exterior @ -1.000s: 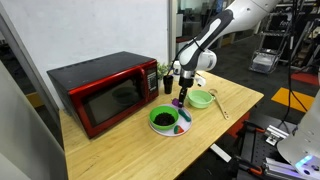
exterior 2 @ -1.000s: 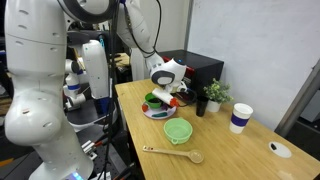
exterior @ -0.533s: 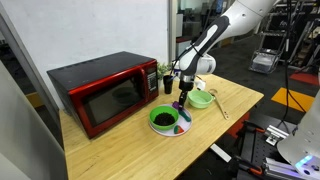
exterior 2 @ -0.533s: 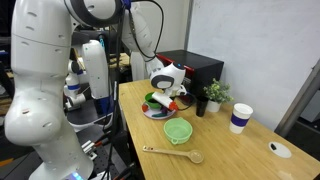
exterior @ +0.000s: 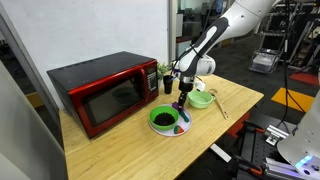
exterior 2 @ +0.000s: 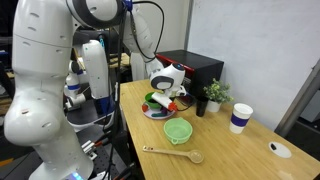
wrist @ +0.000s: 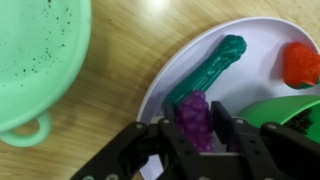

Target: Close the microwave door, move the white plate to the right, remove the zucchini and purple grapes from the green pot and place them on the white plate

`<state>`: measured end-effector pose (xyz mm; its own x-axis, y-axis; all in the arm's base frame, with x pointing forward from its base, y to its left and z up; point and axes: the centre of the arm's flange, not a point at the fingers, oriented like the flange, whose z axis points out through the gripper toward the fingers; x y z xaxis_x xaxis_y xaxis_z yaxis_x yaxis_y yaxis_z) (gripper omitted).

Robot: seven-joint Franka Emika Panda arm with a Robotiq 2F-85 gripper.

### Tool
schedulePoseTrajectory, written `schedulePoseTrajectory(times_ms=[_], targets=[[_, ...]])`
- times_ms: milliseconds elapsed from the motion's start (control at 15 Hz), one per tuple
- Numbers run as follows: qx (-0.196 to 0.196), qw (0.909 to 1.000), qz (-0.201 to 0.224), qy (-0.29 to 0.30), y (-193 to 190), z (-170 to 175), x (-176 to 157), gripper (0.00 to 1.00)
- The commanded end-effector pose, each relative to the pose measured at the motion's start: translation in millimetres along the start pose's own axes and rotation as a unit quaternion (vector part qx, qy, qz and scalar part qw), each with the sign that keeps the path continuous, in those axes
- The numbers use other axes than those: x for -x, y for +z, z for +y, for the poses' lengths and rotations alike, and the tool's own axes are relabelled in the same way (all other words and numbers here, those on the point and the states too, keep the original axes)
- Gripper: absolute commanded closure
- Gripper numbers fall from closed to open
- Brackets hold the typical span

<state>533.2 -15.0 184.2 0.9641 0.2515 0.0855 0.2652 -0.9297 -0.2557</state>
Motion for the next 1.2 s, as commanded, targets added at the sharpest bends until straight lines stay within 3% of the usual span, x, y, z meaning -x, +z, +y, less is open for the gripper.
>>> schedulePoseTrajectory(times_ms=[0,1133], targets=[[0.0,0.9999,0.01,0.007,6,2,-2,0.84],[0.009,0.9992,0.038,0.002,7,1,-19,0.84]])
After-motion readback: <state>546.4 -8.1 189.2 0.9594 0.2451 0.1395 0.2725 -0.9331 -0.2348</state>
